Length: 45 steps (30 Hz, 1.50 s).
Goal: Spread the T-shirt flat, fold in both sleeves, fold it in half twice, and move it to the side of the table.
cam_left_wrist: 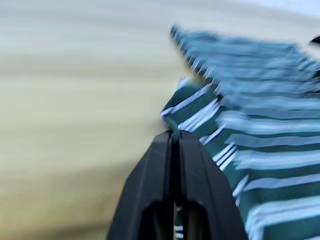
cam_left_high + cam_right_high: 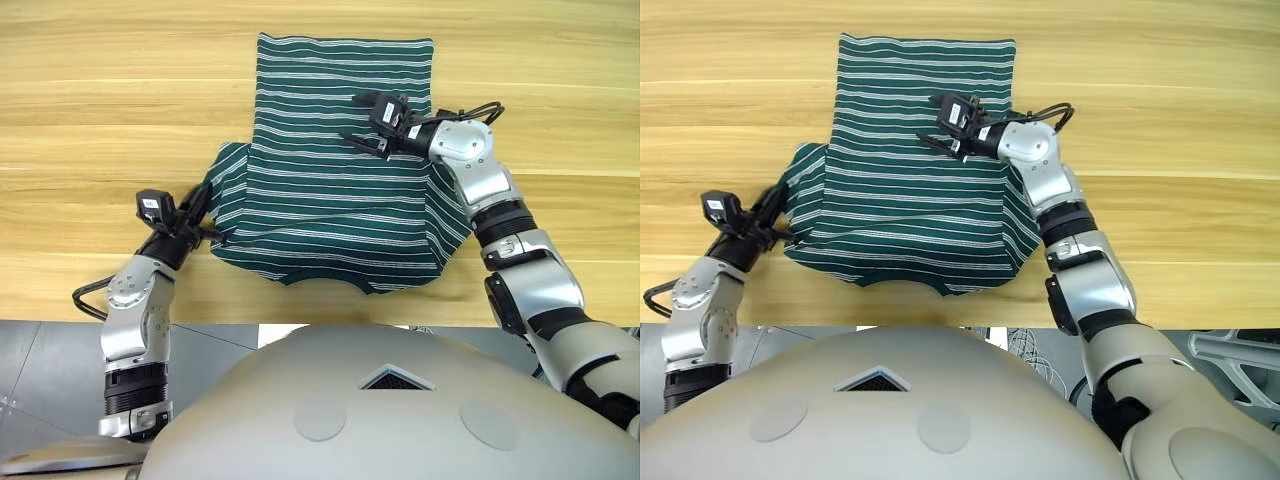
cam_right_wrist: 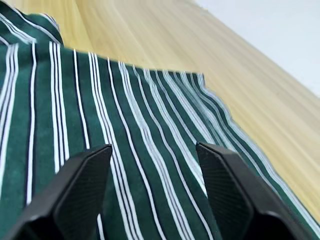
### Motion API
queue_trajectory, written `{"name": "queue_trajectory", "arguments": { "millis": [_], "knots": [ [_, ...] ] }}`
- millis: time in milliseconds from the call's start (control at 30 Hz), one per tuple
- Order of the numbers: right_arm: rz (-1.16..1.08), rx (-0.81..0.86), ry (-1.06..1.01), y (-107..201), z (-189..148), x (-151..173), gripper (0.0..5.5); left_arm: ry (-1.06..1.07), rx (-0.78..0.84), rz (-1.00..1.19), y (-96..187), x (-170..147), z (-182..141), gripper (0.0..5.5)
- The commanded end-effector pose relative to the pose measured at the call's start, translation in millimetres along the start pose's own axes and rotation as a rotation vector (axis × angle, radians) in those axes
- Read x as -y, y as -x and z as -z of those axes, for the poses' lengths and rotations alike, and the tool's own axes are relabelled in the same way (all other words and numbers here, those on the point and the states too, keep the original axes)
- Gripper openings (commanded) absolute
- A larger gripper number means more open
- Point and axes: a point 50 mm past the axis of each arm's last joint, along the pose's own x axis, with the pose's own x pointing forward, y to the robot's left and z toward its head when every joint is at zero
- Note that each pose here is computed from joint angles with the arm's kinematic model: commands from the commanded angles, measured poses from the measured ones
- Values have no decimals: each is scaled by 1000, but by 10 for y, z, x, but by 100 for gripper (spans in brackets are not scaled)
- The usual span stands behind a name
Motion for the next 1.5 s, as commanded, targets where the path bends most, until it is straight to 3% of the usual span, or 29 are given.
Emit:
{"name": "queue_trajectory", "arguments": {
  "millis": [33, 267, 467, 600, 733, 800, 967, 1200, 1367, 1500],
  "knots": [
    [14, 61, 17, 126, -78, 45, 315, -23, 70, 77, -51, 205, -215, 2],
    [44, 74, 3, 280, -63, 72, 315, -61, 123, 186, -50, 522, -437, 2],
    [38, 68, -1, 303, -52, 40, 315, -96, -50, 368, -181, 937, -89, 2],
    [15, 68, 8, 299, -58, -6, 315, -289, -226, 419, -195, 1049, 293, 2],
    [14, 69, 5, 298, -52, -13, 315, -375, -258, 466, -140, 1162, 354, 2],
    [14, 68, 3, 296, -46, -16, 315, -395, -270, 452, -128, 1134, 366, 37],
    [23, 44, -23, 318, 15, -39, 315, -378, -248, 506, -58, 1282, 286, 112],
    [76, -145, -165, 527, 279, -31, 315, -224, -122, 515, -71, 1406, -62, 211],
    [91, -259, -323, 527, 465, 97, 315, -251, -2, 481, -187, 1287, -346, 216],
    [58, -280, -345, 447, 449, 262, 315, -250, 11, 451, -248, 1223, -373, 216]
  ]
}}
